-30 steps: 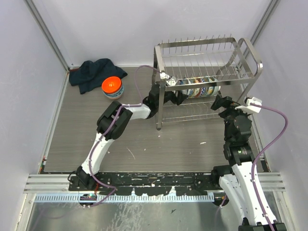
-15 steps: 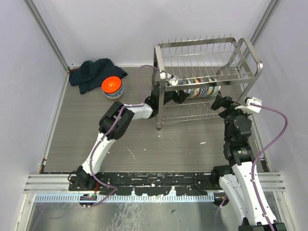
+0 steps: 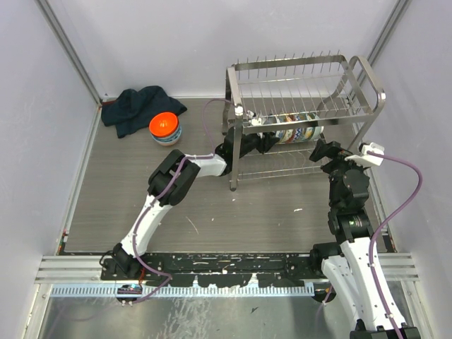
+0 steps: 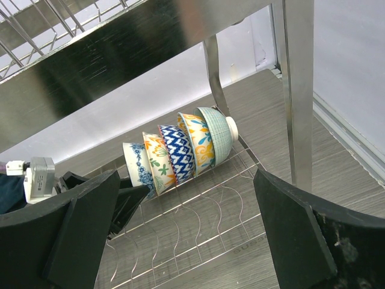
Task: Unload the bowls from the dish rack
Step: Pick up the bowl from the dish rack.
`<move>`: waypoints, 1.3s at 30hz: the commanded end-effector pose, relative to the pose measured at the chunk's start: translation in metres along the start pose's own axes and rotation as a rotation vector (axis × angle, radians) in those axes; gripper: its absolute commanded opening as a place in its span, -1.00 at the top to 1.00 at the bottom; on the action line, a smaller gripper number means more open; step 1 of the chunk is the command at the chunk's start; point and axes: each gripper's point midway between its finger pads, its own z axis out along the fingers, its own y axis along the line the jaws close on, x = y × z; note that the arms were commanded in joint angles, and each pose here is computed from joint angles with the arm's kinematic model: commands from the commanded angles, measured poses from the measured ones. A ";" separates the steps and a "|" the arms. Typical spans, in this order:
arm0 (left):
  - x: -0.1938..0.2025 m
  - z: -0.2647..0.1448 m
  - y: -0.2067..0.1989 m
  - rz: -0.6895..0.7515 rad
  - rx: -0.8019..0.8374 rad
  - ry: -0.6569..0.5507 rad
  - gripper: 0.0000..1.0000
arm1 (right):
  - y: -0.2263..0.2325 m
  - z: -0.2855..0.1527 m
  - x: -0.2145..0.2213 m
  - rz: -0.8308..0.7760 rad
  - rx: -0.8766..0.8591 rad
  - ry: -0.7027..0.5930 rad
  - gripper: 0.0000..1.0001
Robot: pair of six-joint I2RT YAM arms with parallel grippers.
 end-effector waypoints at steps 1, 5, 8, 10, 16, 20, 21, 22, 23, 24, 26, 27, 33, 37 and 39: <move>-0.013 0.006 0.008 0.008 -0.031 -0.057 0.25 | 0.005 0.001 -0.013 0.014 -0.018 -0.038 -1.00; -0.012 0.005 0.008 0.003 -0.032 -0.060 0.52 | 0.005 0.001 -0.013 0.014 -0.016 -0.039 -1.00; -0.014 0.006 0.008 -0.001 -0.030 -0.067 0.68 | 0.005 0.000 -0.013 0.014 -0.016 -0.039 -1.00; -0.015 0.006 0.008 -0.002 -0.030 -0.071 0.78 | 0.005 0.000 -0.013 0.013 -0.016 -0.039 -1.00; -0.020 0.005 0.008 -0.012 -0.035 -0.096 1.00 | 0.005 0.000 -0.014 0.012 -0.016 -0.040 -1.00; -0.020 0.004 0.008 -0.012 -0.039 -0.114 1.00 | 0.005 0.000 -0.014 0.012 -0.016 -0.041 -1.00; -0.022 0.003 0.008 -0.011 -0.041 -0.122 1.00 | 0.005 0.000 -0.014 0.011 -0.014 -0.040 -1.00; -0.023 0.003 0.009 -0.011 -0.041 -0.129 1.00 | 0.005 0.000 -0.014 0.011 -0.015 -0.040 -1.00; -0.024 0.003 0.008 -0.013 -0.041 -0.135 1.00 | 0.005 0.001 -0.013 0.011 -0.014 -0.039 -1.00; -0.025 0.002 0.008 -0.014 -0.040 -0.140 1.00 | 0.005 0.001 -0.013 0.011 -0.015 -0.039 -1.00; -0.027 0.001 0.006 -0.014 -0.039 -0.156 1.00 | 0.004 0.001 -0.012 0.010 -0.014 -0.037 -1.00; -0.029 0.000 0.006 -0.015 -0.039 -0.165 1.00 | 0.005 0.001 -0.013 0.011 -0.015 -0.038 -1.00; -0.039 -0.004 0.005 -0.023 -0.036 -0.213 1.00 | 0.005 0.001 -0.013 0.009 -0.015 -0.038 -1.00; -0.042 -0.008 0.003 -0.028 -0.032 -0.238 1.00 | 0.005 0.001 -0.014 0.009 -0.015 -0.039 -1.00; -0.044 -0.008 0.002 -0.029 -0.029 -0.246 1.00 | 0.005 0.001 -0.013 0.009 -0.015 -0.039 -1.00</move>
